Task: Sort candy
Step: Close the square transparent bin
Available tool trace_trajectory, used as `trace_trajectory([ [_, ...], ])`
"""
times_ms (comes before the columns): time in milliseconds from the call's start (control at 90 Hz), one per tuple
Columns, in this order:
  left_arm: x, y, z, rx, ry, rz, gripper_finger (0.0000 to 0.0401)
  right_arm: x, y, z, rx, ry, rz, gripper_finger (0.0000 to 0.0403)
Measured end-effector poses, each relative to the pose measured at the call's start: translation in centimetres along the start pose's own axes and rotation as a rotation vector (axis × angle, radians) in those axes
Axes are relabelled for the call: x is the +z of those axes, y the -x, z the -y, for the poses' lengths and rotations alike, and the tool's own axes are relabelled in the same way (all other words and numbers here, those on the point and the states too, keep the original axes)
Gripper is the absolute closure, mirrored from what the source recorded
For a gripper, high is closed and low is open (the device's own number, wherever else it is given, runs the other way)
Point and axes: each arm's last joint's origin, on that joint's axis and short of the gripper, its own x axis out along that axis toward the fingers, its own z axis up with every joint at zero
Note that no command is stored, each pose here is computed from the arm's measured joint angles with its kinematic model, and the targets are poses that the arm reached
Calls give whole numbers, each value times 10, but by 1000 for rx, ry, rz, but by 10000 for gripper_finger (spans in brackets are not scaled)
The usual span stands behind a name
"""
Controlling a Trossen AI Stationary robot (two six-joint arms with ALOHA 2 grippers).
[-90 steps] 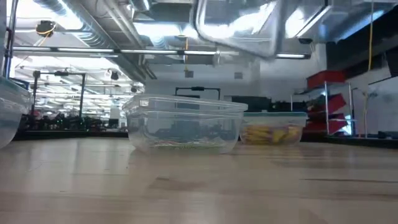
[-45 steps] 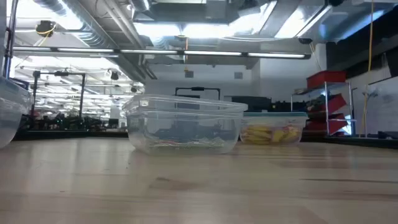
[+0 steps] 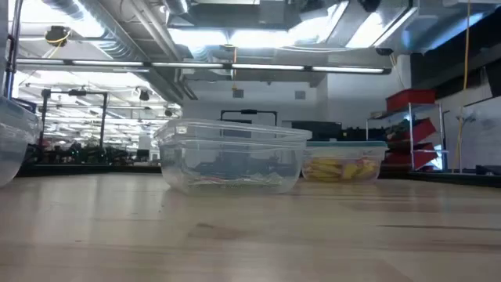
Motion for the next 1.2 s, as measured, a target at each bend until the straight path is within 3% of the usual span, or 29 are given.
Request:
trace_trajectory([
  [89,-1,-1,0,4,0,1,368,5,-2,-5,80,7,32,159],
  [189,-2,-2,0,14,-3,4,368,3,-2,-4,81,6,10,195],
  [456,-9,-3,-10,128,-50,-40,351,0,-2,0,42,-42,-26,364],
  [711,-22,-3,-24,245,-176,-158,284,-8,-17,32,24,-228,-209,366],
  [811,-27,2,-36,345,-237,-241,273,-16,-31,46,42,-302,-288,366],
  [967,-33,15,-56,512,-351,-378,269,-34,-52,72,-21,-431,-400,368],
  [1200,-25,17,-76,650,-549,-458,268,-30,-89,88,180,-622,-301,368],
])
